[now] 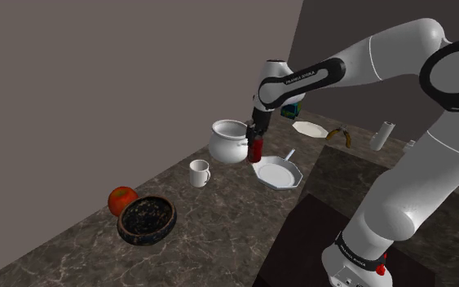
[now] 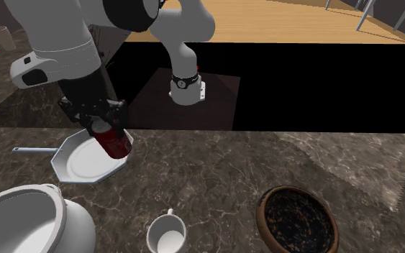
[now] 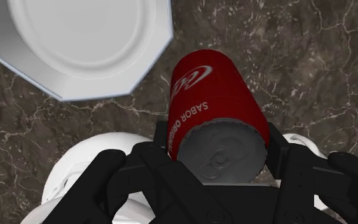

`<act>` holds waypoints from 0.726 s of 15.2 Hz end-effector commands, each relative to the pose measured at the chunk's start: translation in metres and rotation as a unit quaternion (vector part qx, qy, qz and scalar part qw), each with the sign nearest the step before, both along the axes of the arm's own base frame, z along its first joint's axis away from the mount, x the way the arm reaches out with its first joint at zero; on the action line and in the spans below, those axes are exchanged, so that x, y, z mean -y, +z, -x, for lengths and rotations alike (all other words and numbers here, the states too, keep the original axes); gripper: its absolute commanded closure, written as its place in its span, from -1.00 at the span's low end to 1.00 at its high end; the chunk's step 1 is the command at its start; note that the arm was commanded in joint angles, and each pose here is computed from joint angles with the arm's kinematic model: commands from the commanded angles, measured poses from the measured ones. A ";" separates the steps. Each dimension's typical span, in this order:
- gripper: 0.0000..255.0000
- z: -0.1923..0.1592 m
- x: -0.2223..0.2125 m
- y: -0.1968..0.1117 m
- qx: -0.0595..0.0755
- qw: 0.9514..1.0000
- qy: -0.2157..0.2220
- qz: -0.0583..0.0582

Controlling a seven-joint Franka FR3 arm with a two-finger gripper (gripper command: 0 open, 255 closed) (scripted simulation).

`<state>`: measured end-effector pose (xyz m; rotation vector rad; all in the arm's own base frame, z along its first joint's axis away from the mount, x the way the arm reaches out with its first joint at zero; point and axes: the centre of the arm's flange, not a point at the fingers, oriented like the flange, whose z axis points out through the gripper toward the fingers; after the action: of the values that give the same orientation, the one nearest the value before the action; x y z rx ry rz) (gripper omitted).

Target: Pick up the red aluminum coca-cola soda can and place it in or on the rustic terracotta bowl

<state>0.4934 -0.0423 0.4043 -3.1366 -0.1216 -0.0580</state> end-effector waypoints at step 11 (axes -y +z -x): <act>1.00 -0.010 -0.105 0.024 0.000 1.000 0.000 0.000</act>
<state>0.5014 0.0457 0.4294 -3.1369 -0.1236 -0.0574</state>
